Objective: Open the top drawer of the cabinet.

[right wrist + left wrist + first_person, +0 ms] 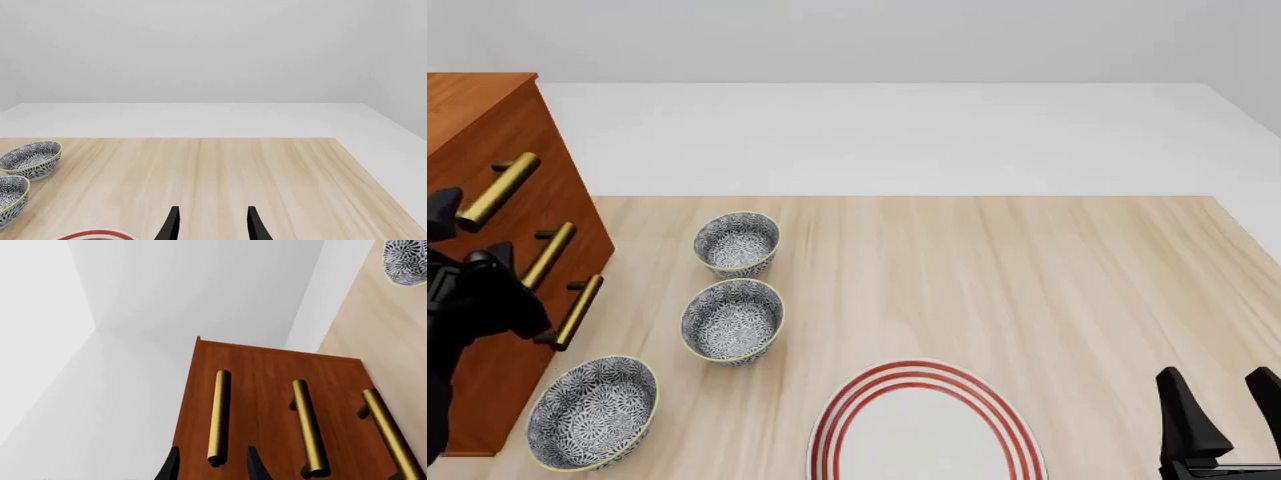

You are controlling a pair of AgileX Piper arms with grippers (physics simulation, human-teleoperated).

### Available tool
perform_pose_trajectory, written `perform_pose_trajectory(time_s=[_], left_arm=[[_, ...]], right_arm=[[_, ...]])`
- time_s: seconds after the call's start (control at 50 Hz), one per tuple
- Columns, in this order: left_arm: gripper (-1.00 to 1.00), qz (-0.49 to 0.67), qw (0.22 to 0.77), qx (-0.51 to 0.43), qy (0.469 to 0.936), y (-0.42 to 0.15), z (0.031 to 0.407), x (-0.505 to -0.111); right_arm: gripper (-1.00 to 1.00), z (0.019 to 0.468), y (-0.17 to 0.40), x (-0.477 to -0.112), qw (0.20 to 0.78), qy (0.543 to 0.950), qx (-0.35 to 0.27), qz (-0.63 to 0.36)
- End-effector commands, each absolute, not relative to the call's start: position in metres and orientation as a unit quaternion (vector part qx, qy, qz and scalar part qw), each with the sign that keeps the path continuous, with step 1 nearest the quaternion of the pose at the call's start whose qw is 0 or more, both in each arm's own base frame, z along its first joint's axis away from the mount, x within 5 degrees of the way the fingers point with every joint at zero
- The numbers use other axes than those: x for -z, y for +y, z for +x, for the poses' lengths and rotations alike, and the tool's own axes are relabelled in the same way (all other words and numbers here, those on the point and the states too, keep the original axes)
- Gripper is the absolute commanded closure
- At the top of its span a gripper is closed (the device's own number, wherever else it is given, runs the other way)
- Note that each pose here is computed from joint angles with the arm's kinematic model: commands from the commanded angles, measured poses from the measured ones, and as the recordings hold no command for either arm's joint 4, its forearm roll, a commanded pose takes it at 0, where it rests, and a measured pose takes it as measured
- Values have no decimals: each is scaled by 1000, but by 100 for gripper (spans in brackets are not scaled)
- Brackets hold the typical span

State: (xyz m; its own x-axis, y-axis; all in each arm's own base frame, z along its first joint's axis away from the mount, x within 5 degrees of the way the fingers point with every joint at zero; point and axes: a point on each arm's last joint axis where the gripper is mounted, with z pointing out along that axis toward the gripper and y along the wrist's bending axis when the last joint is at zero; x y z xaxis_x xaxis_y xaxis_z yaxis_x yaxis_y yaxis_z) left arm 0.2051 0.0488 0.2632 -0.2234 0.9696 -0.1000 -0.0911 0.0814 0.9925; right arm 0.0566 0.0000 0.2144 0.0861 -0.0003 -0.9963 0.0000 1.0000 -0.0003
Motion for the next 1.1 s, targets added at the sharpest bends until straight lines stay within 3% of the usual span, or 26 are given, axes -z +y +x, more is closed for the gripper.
perform_pose_trajectory(time_s=[0.02,0.44,0.46,1.1], left_arm=[[-100,393,477,-553,559,52,209,-262],[-100,400,468,-558,557,55,215,-257],[100,403,466,-567,546,54,215,-254],[100,416,460,-565,544,50,209,-252]], right_arm=[[-100,57,0,-214,737,676,0,0],[-100,57,0,-214,737,676,0,0],[-100,57,0,-214,737,676,0,0],[-100,57,0,-214,737,676,0,0]])
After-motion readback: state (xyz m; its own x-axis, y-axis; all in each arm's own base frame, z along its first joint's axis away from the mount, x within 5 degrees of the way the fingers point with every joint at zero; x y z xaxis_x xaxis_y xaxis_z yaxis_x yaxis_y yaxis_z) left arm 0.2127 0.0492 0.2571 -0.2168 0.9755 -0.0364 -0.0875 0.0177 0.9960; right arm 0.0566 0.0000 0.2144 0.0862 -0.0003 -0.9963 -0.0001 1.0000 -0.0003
